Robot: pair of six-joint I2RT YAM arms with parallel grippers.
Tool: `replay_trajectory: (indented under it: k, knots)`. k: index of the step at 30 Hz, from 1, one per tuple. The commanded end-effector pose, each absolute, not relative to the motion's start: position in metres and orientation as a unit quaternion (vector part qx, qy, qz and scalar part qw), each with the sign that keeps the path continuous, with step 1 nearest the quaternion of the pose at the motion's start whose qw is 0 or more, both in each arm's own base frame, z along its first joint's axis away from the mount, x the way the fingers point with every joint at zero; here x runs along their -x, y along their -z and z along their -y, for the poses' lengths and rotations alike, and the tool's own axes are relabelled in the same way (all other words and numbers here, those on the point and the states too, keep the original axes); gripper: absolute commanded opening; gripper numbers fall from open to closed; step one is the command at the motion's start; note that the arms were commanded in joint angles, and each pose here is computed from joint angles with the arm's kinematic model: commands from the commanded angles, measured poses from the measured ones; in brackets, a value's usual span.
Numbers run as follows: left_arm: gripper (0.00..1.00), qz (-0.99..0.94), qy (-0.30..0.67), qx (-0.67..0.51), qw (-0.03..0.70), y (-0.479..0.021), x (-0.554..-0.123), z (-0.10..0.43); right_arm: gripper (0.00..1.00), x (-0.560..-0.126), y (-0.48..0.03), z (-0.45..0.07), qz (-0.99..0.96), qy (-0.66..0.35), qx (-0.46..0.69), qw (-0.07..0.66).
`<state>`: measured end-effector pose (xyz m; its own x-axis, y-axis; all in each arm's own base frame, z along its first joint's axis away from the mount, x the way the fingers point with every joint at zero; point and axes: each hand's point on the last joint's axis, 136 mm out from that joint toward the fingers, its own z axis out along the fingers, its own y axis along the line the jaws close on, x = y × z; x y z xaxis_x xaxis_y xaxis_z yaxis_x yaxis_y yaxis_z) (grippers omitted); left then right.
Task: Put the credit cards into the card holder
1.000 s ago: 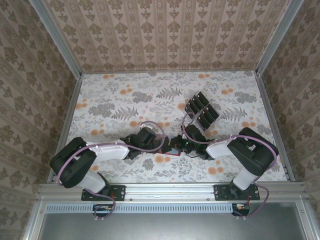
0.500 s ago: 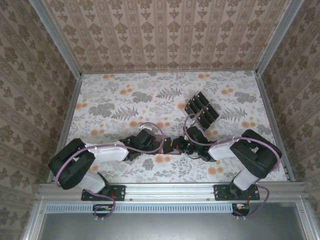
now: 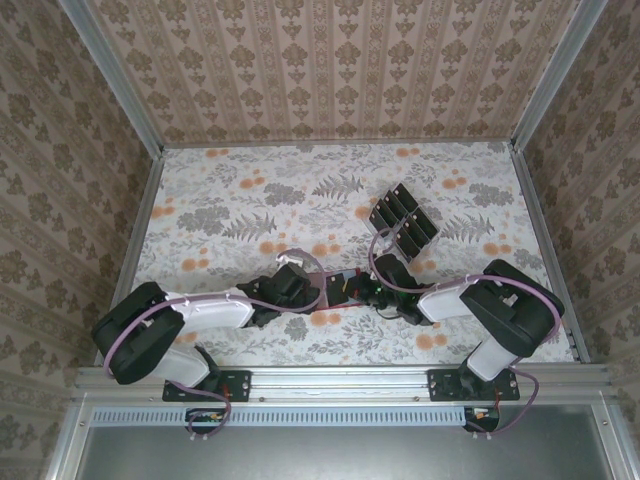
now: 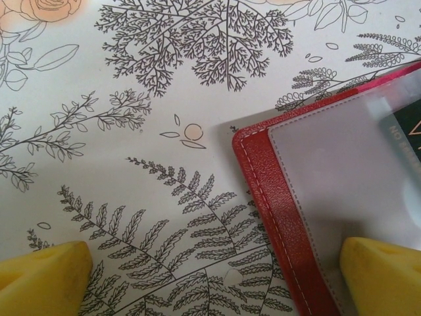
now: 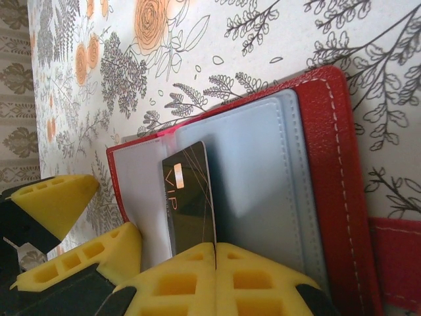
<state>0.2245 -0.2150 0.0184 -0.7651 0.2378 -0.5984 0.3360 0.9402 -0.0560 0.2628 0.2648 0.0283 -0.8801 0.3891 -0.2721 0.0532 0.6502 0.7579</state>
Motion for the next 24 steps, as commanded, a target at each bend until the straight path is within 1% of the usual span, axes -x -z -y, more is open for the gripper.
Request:
replay_trajectory:
  k: [1,7,24]
  knots:
    - [1.00,-0.954,0.039,-0.165,0.248,0.0095,-0.1980,0.1898,0.00,-0.2643,-0.0250,-0.2517,-0.884,-0.382,-0.145,0.225]
    - [1.00,-0.955,0.035,-0.167,0.244,0.0136,-0.1970,0.1893,0.00,-0.2650,-0.0270,-0.2496,-0.883,-0.380,-0.146,0.232]
    - [1.00,-0.955,0.033,-0.169,0.242,0.0159,-0.1966,0.1904,0.00,-0.2661,-0.0202,-0.2573,-0.883,-0.387,-0.144,0.222]
